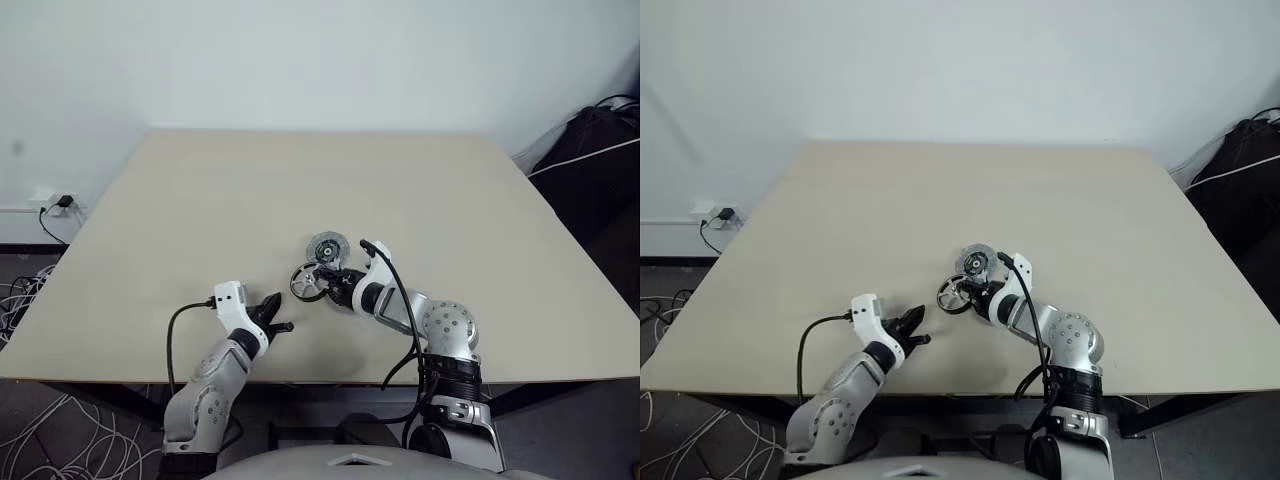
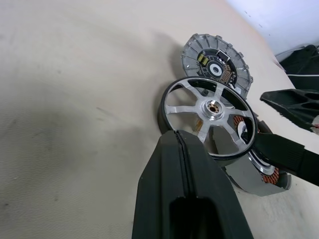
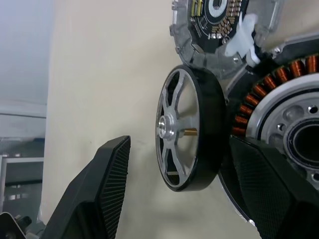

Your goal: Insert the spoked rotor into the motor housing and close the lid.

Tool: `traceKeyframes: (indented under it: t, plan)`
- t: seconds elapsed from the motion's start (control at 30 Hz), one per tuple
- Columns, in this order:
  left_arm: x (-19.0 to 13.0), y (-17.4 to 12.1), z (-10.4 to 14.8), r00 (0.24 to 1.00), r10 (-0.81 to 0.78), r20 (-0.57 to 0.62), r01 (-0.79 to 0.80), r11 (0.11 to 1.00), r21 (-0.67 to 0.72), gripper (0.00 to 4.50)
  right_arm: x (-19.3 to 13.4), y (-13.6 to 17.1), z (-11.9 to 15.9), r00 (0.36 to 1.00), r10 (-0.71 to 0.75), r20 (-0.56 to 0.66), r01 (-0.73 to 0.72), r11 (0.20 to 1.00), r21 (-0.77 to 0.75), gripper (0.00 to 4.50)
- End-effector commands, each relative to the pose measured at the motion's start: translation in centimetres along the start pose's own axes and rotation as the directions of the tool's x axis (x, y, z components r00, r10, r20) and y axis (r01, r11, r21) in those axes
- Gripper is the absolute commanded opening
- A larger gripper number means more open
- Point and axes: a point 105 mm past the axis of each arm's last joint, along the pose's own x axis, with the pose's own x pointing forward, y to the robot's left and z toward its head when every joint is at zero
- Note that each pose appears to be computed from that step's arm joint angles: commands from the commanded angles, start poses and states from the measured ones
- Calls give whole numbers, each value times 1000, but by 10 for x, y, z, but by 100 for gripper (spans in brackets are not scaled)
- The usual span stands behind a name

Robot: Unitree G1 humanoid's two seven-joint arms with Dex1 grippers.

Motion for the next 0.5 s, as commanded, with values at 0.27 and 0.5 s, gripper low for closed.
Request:
traceKeyframes:
  t: [0.27,0.5]
  plan:
    - [1,-8,8,999,-32,24,31,999,15,0,9,19,-15,997,79,-13,-78,995,59,85]
    - [1,-9,6,999,-35,18,35,999,14,0,8,19,-13,997,77,-4,-77,995,60,38]
